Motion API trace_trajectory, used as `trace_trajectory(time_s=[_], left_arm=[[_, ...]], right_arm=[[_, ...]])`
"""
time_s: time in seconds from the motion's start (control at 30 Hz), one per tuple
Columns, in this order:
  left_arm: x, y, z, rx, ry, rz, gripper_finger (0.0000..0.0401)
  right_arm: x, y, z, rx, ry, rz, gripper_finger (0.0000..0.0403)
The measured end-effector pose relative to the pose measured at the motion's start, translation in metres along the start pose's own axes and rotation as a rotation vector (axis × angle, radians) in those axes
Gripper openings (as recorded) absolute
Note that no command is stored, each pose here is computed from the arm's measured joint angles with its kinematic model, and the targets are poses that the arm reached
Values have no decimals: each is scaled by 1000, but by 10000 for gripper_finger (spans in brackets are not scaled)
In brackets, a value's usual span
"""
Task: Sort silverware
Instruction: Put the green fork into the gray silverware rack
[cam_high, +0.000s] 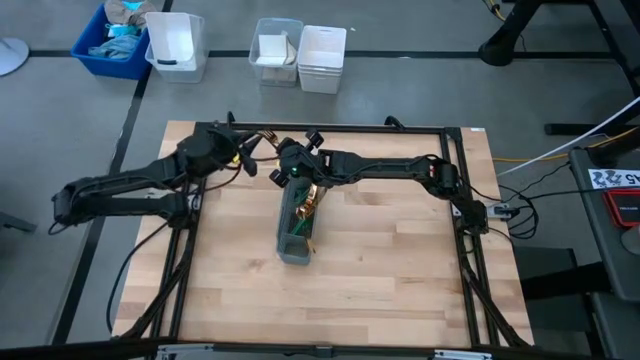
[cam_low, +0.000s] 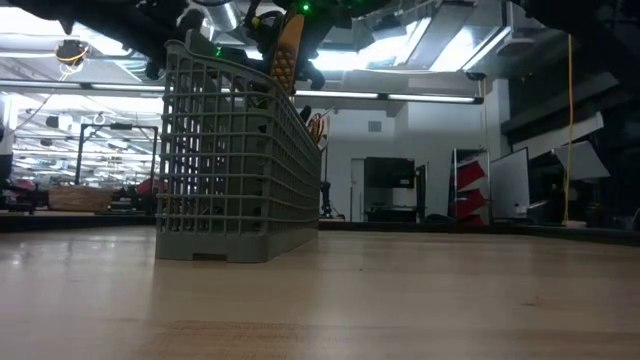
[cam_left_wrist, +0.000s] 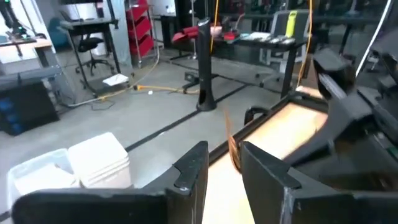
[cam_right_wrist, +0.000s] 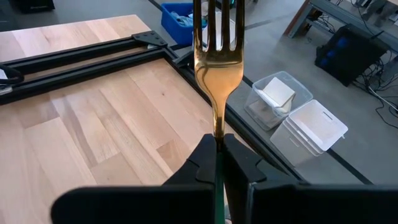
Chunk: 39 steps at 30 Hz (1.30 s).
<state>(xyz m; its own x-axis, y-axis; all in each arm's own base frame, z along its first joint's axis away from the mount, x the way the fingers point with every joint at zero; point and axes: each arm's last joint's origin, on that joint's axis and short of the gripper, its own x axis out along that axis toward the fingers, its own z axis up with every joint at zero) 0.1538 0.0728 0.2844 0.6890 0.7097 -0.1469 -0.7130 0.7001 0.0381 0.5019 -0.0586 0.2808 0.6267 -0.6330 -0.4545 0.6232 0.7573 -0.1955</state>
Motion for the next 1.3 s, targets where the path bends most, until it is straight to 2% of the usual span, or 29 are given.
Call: trace_trajectory(time_s=[0.13, 0.47, 0.83, 0.9, 1.07, 1.3], left_arm=[[10, 1, -1, -25, 5, -44, 88], [28, 7, -6, -37, 19, 5, 88], [42, 3, -11, -36, 32, -56, 86], [42, 3, -11, -35, 33, -59, 73], [42, 3, -10, -16, 22, -73, 13], [41, 3, -9, -20, 18, -74, 6]], right_arm=[[0, 0, 0, 0, 0, 0, 12], [-1, 1, 0, 2, -1, 3, 13], [-1, 3, 0, 0, -1, 17, 14], [-1, 3, 0, 0, -1, 17, 14], [-1, 2, 0, 3, -2, 17, 14], [-1, 2, 0, 3, -2, 17, 15]])
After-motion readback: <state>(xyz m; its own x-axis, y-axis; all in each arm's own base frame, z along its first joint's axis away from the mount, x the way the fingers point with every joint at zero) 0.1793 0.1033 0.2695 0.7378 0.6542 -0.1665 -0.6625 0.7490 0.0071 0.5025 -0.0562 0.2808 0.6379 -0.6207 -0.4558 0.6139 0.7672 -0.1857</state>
